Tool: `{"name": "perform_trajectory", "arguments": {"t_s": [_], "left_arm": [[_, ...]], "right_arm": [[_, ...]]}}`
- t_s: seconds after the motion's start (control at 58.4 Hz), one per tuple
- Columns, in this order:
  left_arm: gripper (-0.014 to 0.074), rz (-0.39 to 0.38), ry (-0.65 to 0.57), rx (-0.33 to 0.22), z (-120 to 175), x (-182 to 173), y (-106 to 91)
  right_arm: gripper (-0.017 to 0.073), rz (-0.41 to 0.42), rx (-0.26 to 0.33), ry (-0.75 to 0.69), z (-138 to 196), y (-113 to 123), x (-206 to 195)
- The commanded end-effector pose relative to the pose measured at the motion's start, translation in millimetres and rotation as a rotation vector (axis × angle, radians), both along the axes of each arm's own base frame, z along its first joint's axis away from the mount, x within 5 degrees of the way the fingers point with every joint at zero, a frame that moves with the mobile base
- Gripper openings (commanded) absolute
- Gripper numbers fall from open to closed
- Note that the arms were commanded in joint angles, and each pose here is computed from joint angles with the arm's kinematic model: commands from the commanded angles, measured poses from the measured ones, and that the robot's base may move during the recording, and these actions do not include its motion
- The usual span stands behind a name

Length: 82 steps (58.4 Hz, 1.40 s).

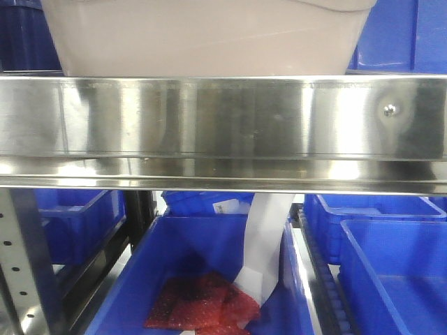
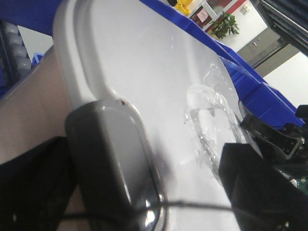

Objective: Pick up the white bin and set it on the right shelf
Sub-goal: 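Lower the bin onto the upper shelf rollers with both grippers, then open both grippers and pull them back from the bin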

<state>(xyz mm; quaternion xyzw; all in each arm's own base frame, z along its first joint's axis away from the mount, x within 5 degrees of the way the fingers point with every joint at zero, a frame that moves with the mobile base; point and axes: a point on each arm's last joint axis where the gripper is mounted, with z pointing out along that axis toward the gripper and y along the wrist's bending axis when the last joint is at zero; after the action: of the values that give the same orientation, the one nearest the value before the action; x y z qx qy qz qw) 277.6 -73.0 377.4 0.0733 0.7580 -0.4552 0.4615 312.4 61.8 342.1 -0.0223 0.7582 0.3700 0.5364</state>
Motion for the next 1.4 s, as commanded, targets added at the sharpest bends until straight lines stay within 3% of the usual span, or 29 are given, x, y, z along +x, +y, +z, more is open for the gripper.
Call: {"name": "perform_trajectory", "arguments": {"t_s": [0.0,0.154,0.343,0.497,0.685,0.822,1.028,1.062,1.148,1.268,1.388], "left_arm": [[0.0477,-0.011,-0.087,-0.062,25,-8,-3.4],[0.0477,0.007,-0.128,0.034,26,-6,-1.4],[0.0477,0.024,-0.198,0.148,38,-6,1.3],[0.0476,-0.012,-0.258,0.204,53,-10,0.1],[0.0435,-0.086,-0.324,0.208,72,-35,-3.7],[0.0286,-0.154,-0.377,0.212,85,-62,-6.7],[-0.0104,-0.230,-0.438,0.232,98,-96,-9.3],[-0.0137,-0.231,-0.442,0.241,98,-99,-9.1],[-0.0119,-0.207,-0.399,0.271,97,-104,-7.0],[-0.0118,-0.103,-0.294,0.369,91,-108,1.9],[-0.0118,0.033,-0.217,0.472,88,-116,14.3]], "right_arm": [[0.0574,-0.020,-0.087,-0.113,21,-2,-5],[0.0574,-0.074,-0.183,-0.141,25,-7,-2],[0.0574,-0.081,-0.282,-0.211,42,-9,1],[0.0574,-0.086,-0.281,-0.249,54,-9,-5],[0.0568,-0.091,-0.271,-0.340,81,-9,-32],[0.0465,-0.095,-0.259,-0.435,107,-10,-62],[0.0055,-0.113,-0.248,-0.565,135,-12,-111],[0.0053,-0.117,-0.247,-0.574,136,-12,-117],[0.0066,-0.138,-0.244,-0.584,134,-14,-131],[0.0066,-0.202,-0.253,-0.567,121,-20,-147],[0.0066,-0.287,-0.321,-0.551,99,-29,-165]]}}
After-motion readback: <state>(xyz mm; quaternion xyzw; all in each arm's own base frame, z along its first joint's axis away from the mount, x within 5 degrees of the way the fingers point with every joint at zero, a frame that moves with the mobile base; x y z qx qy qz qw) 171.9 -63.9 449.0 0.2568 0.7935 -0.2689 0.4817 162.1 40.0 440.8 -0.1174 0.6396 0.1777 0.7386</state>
